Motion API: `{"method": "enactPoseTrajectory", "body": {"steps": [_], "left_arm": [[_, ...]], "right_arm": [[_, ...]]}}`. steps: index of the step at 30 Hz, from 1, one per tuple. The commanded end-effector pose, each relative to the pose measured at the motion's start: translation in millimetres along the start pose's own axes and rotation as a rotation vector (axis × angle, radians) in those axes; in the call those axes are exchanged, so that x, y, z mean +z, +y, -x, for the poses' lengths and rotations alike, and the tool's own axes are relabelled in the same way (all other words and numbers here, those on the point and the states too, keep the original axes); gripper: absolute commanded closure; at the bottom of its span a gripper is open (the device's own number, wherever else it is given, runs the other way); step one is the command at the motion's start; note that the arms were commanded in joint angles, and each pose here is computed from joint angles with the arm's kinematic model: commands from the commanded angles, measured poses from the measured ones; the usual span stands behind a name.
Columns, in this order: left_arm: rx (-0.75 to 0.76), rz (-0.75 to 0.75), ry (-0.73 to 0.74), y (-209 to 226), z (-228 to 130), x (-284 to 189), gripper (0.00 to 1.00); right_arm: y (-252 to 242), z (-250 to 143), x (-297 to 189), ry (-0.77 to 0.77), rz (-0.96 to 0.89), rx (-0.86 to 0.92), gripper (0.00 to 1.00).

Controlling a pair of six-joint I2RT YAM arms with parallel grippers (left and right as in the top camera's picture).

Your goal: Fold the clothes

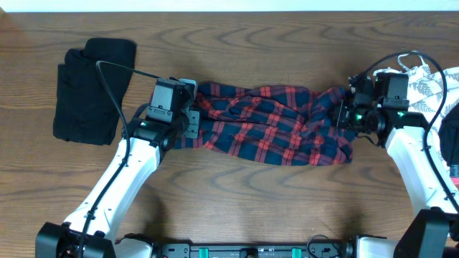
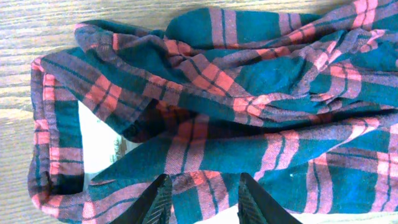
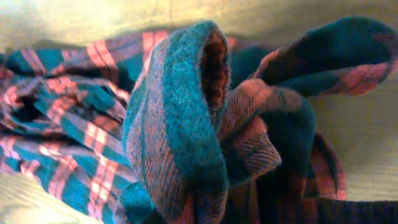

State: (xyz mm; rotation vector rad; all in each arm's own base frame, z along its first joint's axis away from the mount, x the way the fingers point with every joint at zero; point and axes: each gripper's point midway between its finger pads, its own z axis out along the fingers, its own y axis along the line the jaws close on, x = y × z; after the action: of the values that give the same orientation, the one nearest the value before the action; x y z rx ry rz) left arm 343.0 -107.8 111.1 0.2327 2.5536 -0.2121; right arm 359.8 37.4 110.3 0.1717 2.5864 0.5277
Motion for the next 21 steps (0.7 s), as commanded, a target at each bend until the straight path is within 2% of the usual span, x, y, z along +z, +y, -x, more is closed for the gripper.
{"method": "enactPoseTrajectory", "body": {"steps": [1, 11, 21], "left_arm": [[-0.002, -0.002, -0.021, 0.5, 9.1, -5.2, 0.64], [-0.002, -0.002, -0.022, 0.5, 9.2, -5.2, 0.64], [-0.002, -0.002, -0.022, 0.5, 9.2, -5.2, 0.64]], "right_arm": [[17.1, 23.6, -12.4, -0.061, 0.003, -0.001, 0.99], [41.7, 28.9, -14.2, -0.067, -0.006, -0.048, 0.99], [54.8, 13.3, -4.0, -0.063, -0.165, -0.067, 0.98]]}}
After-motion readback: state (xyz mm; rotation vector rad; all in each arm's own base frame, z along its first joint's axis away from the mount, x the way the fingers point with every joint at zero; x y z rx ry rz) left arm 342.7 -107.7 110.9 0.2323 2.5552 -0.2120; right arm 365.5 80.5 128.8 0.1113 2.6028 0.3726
